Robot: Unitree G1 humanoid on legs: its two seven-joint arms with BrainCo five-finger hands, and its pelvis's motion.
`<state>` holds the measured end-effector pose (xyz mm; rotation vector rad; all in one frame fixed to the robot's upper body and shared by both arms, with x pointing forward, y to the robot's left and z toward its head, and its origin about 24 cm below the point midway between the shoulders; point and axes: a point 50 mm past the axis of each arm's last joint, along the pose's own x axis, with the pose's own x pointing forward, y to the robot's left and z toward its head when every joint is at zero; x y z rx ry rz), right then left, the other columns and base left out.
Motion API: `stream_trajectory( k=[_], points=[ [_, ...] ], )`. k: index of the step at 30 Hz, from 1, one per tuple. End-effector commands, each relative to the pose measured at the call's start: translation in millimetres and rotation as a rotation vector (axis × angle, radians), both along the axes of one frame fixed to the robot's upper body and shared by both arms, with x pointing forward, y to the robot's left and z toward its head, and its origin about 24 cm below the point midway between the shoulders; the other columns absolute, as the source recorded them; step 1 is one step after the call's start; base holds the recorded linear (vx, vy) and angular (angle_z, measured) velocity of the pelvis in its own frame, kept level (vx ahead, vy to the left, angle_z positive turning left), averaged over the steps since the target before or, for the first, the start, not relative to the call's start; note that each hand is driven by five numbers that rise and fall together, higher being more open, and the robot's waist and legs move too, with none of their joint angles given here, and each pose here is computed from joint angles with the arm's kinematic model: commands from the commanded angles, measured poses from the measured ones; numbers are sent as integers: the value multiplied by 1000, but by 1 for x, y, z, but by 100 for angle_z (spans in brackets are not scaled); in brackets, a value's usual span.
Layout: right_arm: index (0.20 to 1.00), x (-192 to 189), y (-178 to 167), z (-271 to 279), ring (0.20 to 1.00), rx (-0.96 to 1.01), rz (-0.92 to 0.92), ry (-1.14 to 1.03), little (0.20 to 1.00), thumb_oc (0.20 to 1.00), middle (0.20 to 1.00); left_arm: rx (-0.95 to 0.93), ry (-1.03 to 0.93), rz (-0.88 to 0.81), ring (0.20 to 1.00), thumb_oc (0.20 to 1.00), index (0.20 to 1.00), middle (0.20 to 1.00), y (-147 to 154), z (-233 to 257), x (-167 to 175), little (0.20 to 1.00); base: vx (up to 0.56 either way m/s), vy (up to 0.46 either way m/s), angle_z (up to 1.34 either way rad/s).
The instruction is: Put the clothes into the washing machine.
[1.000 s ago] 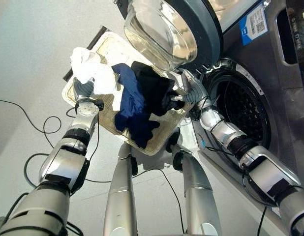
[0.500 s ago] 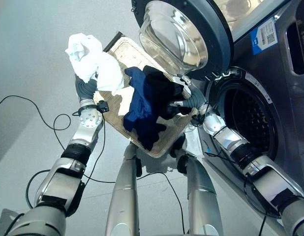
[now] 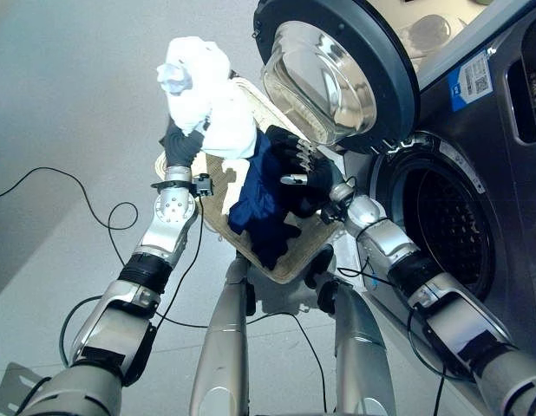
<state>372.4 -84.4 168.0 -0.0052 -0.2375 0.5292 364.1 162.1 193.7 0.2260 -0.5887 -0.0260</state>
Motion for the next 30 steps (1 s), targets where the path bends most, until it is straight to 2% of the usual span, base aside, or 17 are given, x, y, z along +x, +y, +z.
stream_trajectory(
  k=[1, 8, 18, 30],
  points=[
    [1000, 2, 4, 18, 1000, 130, 69, 8, 1000, 1000, 1000, 44, -169, -133, 200, 200, 200, 200, -40, 37, -2, 200, 0, 0, 0],
    [1000, 1, 17, 19, 1000, 240, 157, 60, 1000, 1000, 1000, 207, -201, -155, 200, 200, 200, 200, -62, 36, 0, 200, 0, 0, 0],
    [1000, -3, 33, 17, 1000, 275, 244, 95, 1000, 1000, 1000, 258, -223, -219, 200, 200, 200, 200, -83, 34, -3, 200, 0, 0, 0],
    [1000, -6, 33, 36, 1000, 342, 262, -20, 1000, 1000, 1000, 353, -172, -164, 200, 200, 200, 200, -81, 29, 7, 200, 0, 0, 0]
  ],
)
